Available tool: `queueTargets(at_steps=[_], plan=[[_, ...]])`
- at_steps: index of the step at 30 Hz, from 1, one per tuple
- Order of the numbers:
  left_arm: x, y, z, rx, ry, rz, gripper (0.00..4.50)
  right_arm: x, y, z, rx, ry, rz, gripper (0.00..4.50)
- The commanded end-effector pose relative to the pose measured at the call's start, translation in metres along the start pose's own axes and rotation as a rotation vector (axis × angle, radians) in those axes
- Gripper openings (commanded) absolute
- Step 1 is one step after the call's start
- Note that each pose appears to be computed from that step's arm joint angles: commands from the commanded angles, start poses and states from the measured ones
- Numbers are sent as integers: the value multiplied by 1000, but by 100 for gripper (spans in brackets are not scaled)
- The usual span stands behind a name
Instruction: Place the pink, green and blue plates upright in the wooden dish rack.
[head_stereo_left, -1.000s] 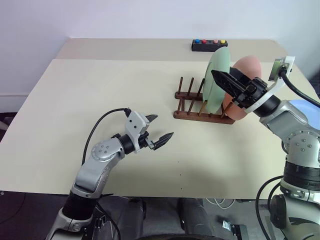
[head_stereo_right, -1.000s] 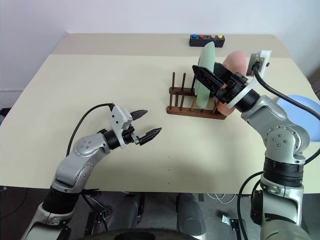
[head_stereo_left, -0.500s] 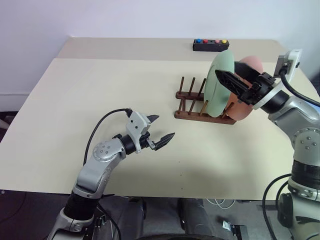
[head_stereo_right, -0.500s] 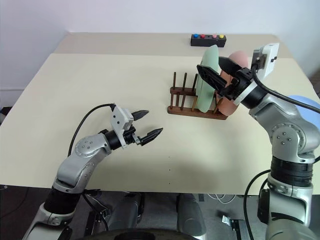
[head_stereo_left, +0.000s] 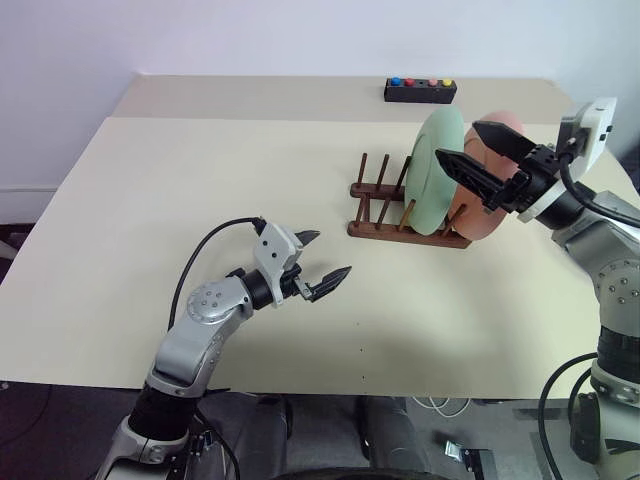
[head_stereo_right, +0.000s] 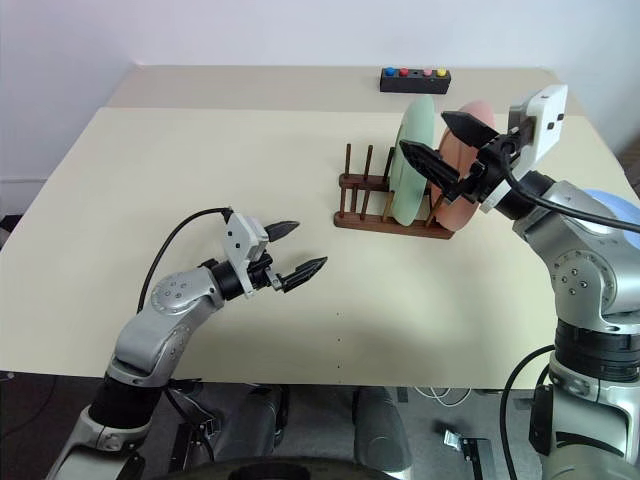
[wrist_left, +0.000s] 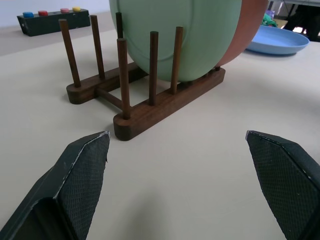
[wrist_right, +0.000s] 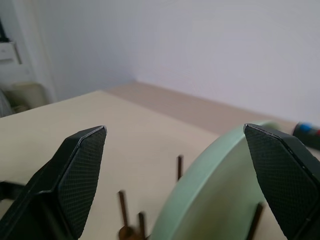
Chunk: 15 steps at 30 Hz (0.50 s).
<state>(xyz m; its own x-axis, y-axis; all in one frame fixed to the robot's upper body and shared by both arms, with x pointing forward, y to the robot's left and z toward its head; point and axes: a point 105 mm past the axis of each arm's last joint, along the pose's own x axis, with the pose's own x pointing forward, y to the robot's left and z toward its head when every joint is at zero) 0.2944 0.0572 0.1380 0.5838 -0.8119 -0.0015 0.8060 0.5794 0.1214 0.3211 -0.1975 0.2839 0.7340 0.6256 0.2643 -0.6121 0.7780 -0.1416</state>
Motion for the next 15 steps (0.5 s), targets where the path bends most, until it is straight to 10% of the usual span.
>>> queueTargets(at_steps=[1, 9, 15], plan=[[1, -4, 10, 32, -39, -15, 450, -23, -42, 60, -199, -165, -197, 448], [4, -7, 8, 28, -37, -32, 450, -80, -117, 78, -470, -65, -613, 448], [9, -7, 8, 31, -42, -52, 450, -133, -149, 11, -573, 369, -738, 448]])
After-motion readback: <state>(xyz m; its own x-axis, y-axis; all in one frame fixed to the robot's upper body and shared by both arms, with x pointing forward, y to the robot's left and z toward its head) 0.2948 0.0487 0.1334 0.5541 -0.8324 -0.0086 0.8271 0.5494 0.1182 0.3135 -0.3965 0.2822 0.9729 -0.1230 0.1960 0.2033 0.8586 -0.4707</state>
